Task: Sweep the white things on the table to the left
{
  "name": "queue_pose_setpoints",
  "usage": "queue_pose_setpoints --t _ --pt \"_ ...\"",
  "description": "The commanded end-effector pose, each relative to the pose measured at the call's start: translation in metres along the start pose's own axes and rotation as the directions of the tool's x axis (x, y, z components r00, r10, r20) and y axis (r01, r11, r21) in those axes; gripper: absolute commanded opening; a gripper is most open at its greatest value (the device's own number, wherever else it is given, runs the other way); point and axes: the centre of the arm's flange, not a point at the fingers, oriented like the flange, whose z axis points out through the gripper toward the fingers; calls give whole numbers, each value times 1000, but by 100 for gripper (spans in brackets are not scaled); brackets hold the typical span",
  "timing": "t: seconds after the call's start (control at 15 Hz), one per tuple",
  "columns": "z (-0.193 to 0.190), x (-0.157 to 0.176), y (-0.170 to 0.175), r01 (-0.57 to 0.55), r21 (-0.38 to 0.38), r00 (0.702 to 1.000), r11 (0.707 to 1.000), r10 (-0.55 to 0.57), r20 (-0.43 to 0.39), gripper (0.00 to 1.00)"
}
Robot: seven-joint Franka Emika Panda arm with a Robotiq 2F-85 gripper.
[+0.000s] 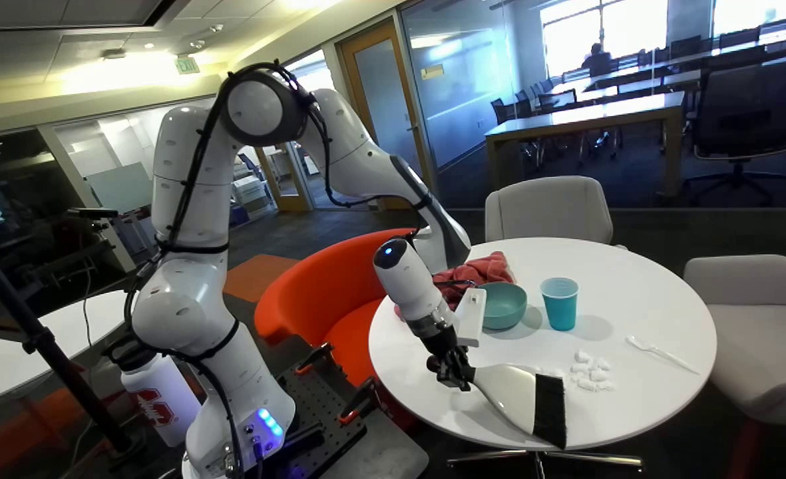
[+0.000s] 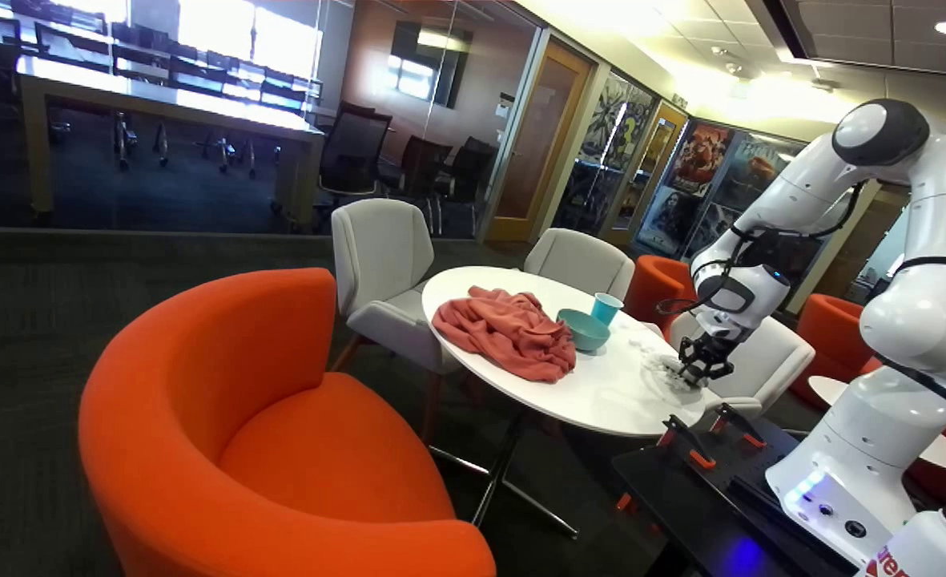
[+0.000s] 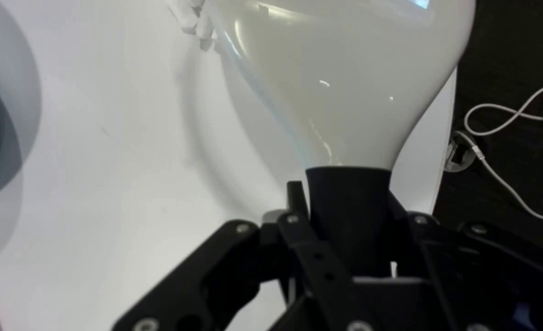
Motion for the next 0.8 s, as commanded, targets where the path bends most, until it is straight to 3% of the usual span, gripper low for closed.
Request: queue_pose_setpoints --t 0.0,0.53,0.73 --pt "-38 28 27 20 6 1000 1000 -20 -22 14" --pt "-77 109 58 102 96 993 990 -96 -62 14" --pt "-96 105 58 95 66 995 993 -97 27 14"
